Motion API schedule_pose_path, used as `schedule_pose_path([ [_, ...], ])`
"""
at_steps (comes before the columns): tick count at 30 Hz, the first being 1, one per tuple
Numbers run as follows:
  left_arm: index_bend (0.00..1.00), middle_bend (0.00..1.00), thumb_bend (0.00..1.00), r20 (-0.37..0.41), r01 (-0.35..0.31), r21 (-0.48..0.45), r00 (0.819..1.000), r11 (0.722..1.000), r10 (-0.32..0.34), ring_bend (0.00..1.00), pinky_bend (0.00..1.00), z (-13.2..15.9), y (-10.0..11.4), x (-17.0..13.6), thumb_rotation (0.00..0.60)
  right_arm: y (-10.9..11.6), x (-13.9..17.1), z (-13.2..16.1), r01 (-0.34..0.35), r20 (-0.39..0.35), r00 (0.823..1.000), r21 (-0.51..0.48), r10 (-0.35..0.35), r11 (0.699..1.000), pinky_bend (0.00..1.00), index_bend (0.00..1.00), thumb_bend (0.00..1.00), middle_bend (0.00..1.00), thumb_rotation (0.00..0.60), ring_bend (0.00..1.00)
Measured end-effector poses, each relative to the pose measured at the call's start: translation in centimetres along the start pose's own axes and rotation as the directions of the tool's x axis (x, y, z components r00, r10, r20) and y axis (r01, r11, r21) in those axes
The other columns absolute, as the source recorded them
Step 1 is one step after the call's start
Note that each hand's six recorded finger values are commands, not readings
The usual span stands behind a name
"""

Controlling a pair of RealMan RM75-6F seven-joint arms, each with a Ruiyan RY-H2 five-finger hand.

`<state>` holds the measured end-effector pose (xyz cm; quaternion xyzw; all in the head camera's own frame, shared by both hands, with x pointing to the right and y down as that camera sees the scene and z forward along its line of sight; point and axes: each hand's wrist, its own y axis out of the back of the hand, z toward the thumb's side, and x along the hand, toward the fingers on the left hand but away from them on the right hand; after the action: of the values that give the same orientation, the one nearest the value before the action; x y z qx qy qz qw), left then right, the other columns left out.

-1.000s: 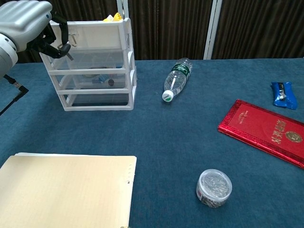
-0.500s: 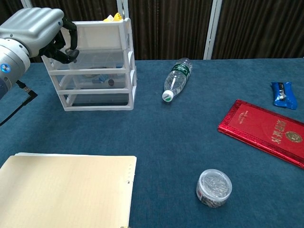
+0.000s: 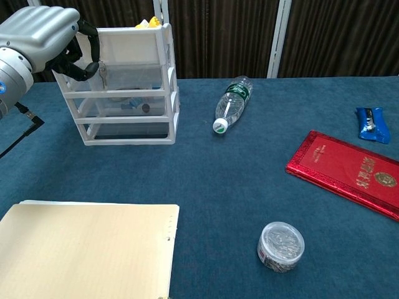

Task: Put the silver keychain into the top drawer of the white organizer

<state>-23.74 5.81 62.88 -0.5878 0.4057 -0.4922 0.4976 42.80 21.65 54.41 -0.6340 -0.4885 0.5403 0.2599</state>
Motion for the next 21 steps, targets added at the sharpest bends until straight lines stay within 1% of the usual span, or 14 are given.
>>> schedule_pose_path([
  [8,0.31,1.0,0.34,0.002,-0.008,-0.023,1.0,1.0,0.009,0.95,0.85,0.1,0.4,-0.2,0.6,0.0,0.0,-0.1,0.0,0.002,1.0,0.002,0.0,1.0,0.0,0.0,0.0,0.0,0.6,0.0],
  [12,0.3,1.0,0.35,0.014,-0.036,-0.062,0.999,0.997,0.037,0.94,0.84,0.3,1.5,-0.9,0.6,0.0,-0.1,-0.2,0.0,0.004,1.0,0.0,0.0,1.0,0.0,0.0,0.0,0.0,0.6,0.0],
  [14,0.29,0.98,0.34,0.014,-0.051,-0.087,0.999,0.995,0.053,0.91,0.81,0.2,2.3,-1.5,0.6,0.0,-0.1,-0.2,-0.001,0.004,1.0,0.0,0.001,1.0,0.0,0.0,0.0,0.0,0.6,0.0],
  [16,0.29,0.91,0.34,0.008,-0.062,-0.111,0.998,0.992,0.063,0.85,0.74,-0.3,3.0,-2.4,0.6,0.1,-0.1,-0.2,0.0,0.002,1.0,0.002,0.0,1.0,0.0,0.0,0.0,0.0,0.6,0.0],
  [18,0.3,0.78,0.34,-0.003,-0.064,-0.128,0.998,0.99,0.064,0.76,0.67,-1.0,3.6,-3.3,0.6,0.1,-0.1,-0.1,0.0,0.001,1.0,0.005,0.0,1.0,0.0,0.0,0.0,0.0,0.6,0.0],
  [20,0.3,0.59,0.33,-0.019,-0.053,-0.139,0.999,0.989,0.051,0.6,0.58,-2.1,4.0,-4.8,0.6,0.0,-0.1,-0.2,-0.002,0.0,1.0,0.016,0.002,1.0,0.0,0.0,0.0,0.0,0.6,0.0],
  [21,0.3,0.53,0.33,-0.027,-0.044,-0.142,0.999,0.989,0.04,0.54,0.54,-2.7,4.1,-5.6,0.6,-0.1,-0.1,-0.2,-0.006,0.001,1.0,0.02,0.006,1.0,0.0,0.0,0.0,0.0,0.6,0.0],
])
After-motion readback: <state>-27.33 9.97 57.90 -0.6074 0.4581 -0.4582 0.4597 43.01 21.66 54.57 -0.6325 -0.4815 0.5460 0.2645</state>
